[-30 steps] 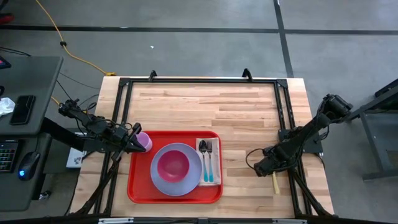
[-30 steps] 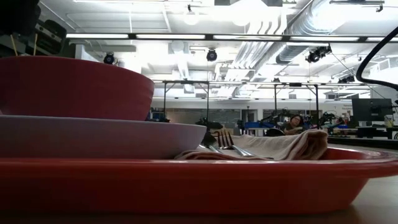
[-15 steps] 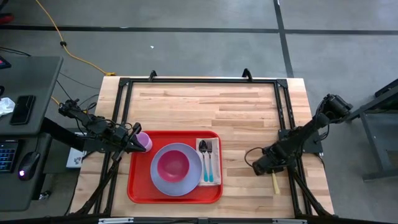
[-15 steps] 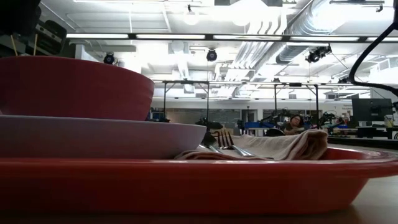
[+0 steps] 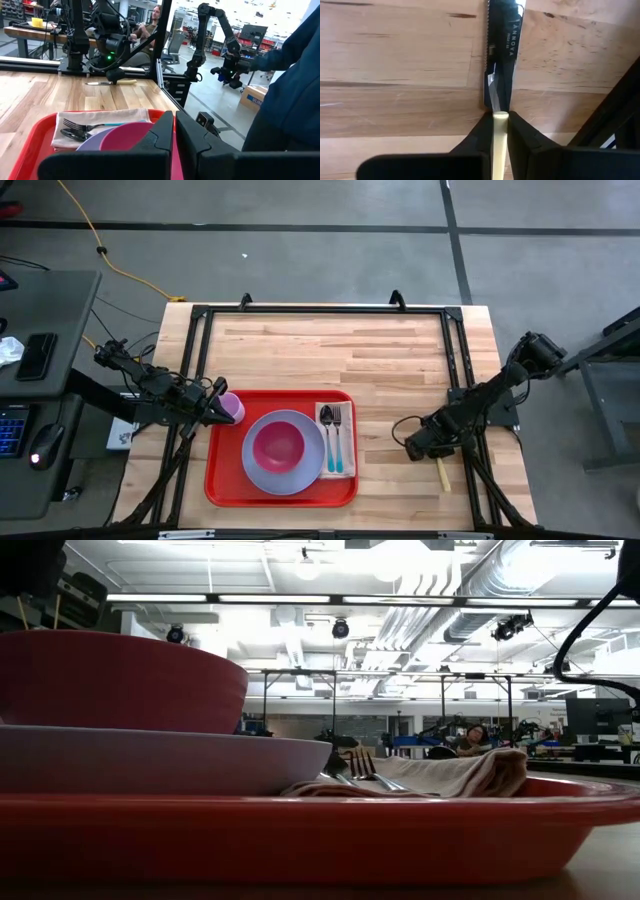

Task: Set up tray
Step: Put the yellow table knife to the right of the blue fork on the red tray

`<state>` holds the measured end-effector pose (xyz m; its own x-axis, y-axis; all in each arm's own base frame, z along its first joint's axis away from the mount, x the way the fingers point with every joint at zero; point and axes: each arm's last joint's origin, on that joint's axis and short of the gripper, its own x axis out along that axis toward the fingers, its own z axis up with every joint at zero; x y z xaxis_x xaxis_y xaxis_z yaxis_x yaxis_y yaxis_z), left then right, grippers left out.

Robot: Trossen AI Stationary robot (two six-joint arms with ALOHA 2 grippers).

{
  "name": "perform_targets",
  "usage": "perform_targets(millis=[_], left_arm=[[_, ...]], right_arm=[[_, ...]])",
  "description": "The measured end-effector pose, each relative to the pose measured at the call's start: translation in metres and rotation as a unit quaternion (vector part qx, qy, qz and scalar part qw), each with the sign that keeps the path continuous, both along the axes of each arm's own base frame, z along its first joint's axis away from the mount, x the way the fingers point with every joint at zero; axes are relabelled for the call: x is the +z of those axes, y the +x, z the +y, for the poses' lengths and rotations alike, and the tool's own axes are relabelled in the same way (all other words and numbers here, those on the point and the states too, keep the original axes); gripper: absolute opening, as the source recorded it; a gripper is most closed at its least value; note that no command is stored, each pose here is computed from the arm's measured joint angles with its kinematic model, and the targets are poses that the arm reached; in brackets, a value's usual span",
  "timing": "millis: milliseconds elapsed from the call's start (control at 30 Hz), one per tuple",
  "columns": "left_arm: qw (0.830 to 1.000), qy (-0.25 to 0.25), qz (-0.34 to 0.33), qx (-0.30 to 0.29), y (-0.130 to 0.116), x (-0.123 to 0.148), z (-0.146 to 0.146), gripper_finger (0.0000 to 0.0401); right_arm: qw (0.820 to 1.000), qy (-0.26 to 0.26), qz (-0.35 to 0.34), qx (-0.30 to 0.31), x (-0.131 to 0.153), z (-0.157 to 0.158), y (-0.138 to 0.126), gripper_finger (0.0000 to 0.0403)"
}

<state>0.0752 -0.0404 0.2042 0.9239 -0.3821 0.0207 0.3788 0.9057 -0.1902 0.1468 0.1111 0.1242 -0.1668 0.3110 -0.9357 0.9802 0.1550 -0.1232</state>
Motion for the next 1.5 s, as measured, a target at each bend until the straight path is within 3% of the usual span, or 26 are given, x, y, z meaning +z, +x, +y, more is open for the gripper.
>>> perform_targets(millis=[500, 700, 1067, 1233, 1500], left_arm=[[1.0, 0.001, 0.002, -0.001, 0.0, 0.0, 0.0, 0.0049], [1.0, 0.003, 0.005, -0.001, 0.0, -0.001, 0.0, 0.0049], [1.0, 0.007, 0.011, -0.003, 0.0, -0.003, 0.0, 0.0049], [1.0, 0.007, 0.011, -0.004, 0.0, -0.003, 0.0, 0.0049], [1.0, 0.009, 0.015, -0.006, 0.0, -0.003, 0.0, 0.0049]], right_arm=[[0.999, 0.004, -0.033, 0.008, 0.043, 0.015, 0.024, 0.0007], [0.996, 0.009, -0.093, 0.0, 0.077, 0.023, 0.044, 0.0013], [0.968, -0.045, -0.248, -0.018, 0.131, 0.014, 0.086, 0.0013], [0.952, -0.067, -0.299, -0.021, 0.138, 0.01, 0.111, 0.0015], [0.933, -0.061, -0.354, -0.025, 0.131, 0.01, 0.141, 0.0015]])
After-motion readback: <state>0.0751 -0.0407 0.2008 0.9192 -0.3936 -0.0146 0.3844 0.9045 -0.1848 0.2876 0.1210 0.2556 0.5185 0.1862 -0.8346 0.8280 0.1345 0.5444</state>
